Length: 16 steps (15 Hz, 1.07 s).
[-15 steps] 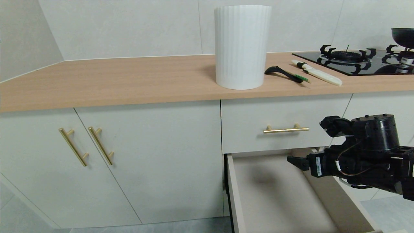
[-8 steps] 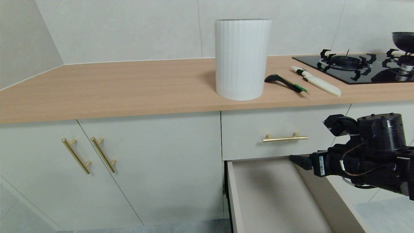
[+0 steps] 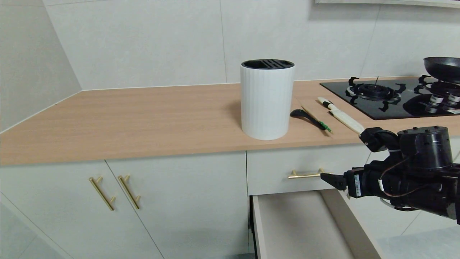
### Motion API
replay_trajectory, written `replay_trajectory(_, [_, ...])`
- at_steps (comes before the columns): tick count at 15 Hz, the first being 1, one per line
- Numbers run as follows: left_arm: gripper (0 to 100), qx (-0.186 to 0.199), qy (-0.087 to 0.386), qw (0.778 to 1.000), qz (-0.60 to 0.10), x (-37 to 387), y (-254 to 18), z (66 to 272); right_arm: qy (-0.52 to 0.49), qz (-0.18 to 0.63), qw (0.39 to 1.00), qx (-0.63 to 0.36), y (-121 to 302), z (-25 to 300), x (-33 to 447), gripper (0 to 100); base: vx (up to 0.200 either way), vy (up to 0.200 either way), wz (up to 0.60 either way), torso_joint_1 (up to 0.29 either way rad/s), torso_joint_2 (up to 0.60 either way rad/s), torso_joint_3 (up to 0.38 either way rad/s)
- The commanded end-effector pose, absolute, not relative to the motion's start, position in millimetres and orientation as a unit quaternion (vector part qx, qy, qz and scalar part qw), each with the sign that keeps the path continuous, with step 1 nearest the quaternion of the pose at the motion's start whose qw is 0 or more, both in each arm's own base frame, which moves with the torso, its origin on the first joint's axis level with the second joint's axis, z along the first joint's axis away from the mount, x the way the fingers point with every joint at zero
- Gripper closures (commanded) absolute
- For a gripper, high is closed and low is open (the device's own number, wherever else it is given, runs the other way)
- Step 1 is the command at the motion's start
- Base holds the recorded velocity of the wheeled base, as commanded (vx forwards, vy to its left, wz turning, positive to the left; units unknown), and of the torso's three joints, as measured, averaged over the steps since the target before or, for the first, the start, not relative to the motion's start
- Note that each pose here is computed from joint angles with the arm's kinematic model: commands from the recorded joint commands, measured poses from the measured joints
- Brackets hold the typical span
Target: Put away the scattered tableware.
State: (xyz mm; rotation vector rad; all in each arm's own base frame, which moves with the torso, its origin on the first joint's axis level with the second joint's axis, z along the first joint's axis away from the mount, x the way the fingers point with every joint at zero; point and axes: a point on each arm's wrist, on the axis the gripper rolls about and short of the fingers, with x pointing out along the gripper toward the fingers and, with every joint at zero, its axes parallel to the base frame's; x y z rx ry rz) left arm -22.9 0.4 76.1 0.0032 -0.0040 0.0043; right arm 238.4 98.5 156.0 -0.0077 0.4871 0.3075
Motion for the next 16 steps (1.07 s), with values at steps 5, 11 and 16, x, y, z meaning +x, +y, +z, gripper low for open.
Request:
replay_trajectory(5, [0,0.002,-0.002,1.0,0.002,-23,0,76,0.244,0.152,0.958,-0.005,99,154,240,0,0.0,0.0,0.0,0.202,-0.48,-0.286])
replay_trajectory(11, [0,0.002,-0.002,1.0,0.002,-23,0,76,0.232,0.149,0.961,-0.001,100,153,246,0,0.0,0.0,0.0,0.075,-0.17,-0.097])
replay_trajectory(16, [0,0.002,-0.002,1.0,0.002,-23,0,76,0.219,0.144,0.965,0.005,107,179,275,0,0.0,0.0,0.0,0.0,0.0,0.0])
